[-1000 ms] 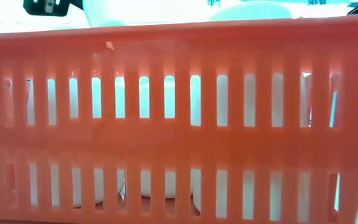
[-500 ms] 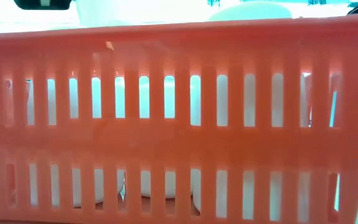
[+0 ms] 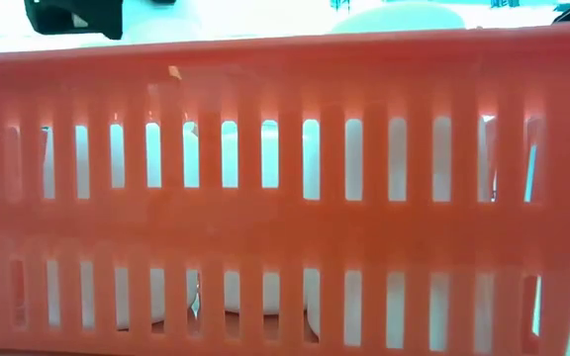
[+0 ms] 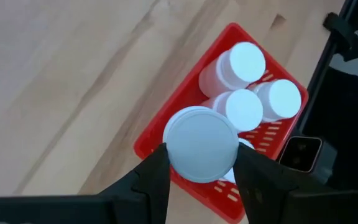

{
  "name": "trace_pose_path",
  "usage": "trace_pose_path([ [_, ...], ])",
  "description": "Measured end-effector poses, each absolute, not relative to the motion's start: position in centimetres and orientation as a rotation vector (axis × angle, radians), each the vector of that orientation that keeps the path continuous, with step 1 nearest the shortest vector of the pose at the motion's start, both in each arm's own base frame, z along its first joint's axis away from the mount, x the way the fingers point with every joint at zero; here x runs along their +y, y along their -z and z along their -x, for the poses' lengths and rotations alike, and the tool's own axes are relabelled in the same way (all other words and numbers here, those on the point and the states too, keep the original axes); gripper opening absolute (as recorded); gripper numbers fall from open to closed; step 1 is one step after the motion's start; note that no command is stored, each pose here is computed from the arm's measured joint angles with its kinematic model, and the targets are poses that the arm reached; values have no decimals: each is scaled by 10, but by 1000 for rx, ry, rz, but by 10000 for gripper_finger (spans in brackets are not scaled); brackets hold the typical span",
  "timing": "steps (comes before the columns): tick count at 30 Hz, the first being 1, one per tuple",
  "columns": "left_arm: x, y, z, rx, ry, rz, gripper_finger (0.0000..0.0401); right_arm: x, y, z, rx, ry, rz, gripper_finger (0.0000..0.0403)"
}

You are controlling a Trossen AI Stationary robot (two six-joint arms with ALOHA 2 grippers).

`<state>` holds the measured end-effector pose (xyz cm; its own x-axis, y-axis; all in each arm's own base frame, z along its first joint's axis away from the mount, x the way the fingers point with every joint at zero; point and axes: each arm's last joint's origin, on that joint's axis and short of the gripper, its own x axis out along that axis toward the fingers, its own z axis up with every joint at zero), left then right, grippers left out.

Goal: Pick and place pill bottles into a basket
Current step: Put the white pill bottle into the red basket

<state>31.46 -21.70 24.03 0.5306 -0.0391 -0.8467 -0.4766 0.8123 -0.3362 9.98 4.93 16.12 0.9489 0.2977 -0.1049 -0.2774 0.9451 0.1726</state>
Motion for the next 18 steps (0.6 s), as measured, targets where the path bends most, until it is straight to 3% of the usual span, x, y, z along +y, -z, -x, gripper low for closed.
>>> trace_pose_path([
  [18,-221,-211,-326,1077,-275,551,156,49,-161,-100,132,-294,-157,4],
])
